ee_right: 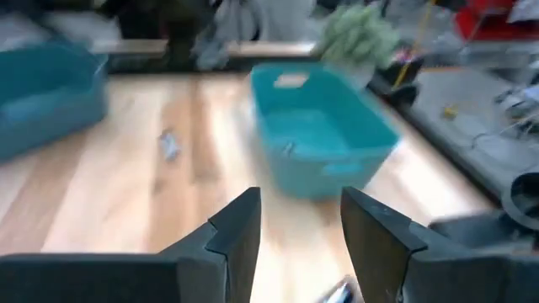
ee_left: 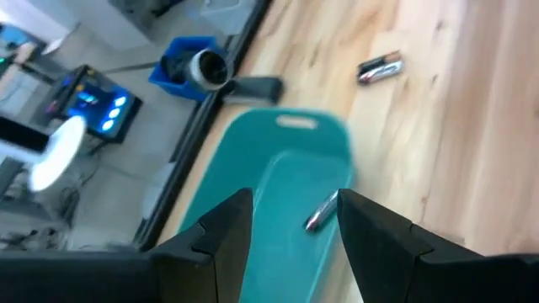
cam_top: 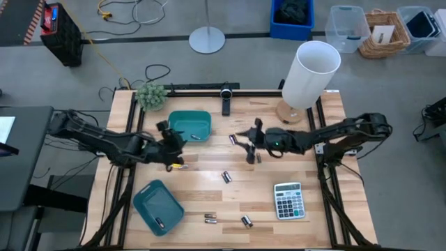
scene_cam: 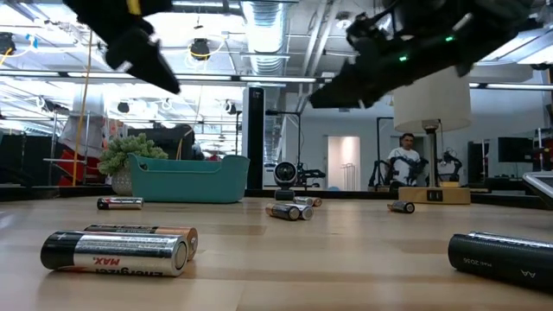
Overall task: Sort batteries
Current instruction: Put the black battery into the blue bin
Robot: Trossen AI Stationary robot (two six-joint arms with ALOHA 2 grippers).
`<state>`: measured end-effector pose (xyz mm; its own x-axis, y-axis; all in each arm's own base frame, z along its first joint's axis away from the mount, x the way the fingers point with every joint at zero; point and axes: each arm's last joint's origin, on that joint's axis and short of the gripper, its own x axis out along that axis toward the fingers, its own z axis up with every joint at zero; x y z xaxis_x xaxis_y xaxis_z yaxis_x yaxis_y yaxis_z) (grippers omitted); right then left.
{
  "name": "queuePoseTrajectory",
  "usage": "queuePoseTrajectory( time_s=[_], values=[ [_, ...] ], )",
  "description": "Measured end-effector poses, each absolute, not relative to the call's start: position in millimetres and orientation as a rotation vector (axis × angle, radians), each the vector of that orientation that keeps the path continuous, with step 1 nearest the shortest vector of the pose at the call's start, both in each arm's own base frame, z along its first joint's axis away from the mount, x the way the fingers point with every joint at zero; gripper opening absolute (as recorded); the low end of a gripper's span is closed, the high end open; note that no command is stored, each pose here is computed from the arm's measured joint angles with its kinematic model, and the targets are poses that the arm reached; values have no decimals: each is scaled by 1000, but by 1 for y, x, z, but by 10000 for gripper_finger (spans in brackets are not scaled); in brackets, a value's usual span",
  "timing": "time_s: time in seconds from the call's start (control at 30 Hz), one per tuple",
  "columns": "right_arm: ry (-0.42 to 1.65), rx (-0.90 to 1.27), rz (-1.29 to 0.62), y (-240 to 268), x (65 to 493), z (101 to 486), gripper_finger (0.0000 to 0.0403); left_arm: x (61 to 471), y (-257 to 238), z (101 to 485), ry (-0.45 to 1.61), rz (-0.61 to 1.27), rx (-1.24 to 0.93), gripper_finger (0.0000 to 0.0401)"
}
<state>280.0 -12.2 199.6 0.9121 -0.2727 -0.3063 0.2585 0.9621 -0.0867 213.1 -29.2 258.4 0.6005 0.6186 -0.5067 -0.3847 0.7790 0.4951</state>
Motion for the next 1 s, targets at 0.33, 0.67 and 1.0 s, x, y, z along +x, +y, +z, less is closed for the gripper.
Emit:
queuePoseTrajectory(
  time_s=[0.33, 0.67, 1.0],
  values=[
    [557, 25, -251, 12, 259, 189, 179, 276, -14, 235, 643, 335, 370, 169],
    [431, -105, -354, 21, 238, 224, 179, 324, -14, 204, 560, 194, 411, 169],
    [351, -235, -469, 21, 204, 257, 179, 389, 12, 178, 479, 124, 288, 169]
  ],
)
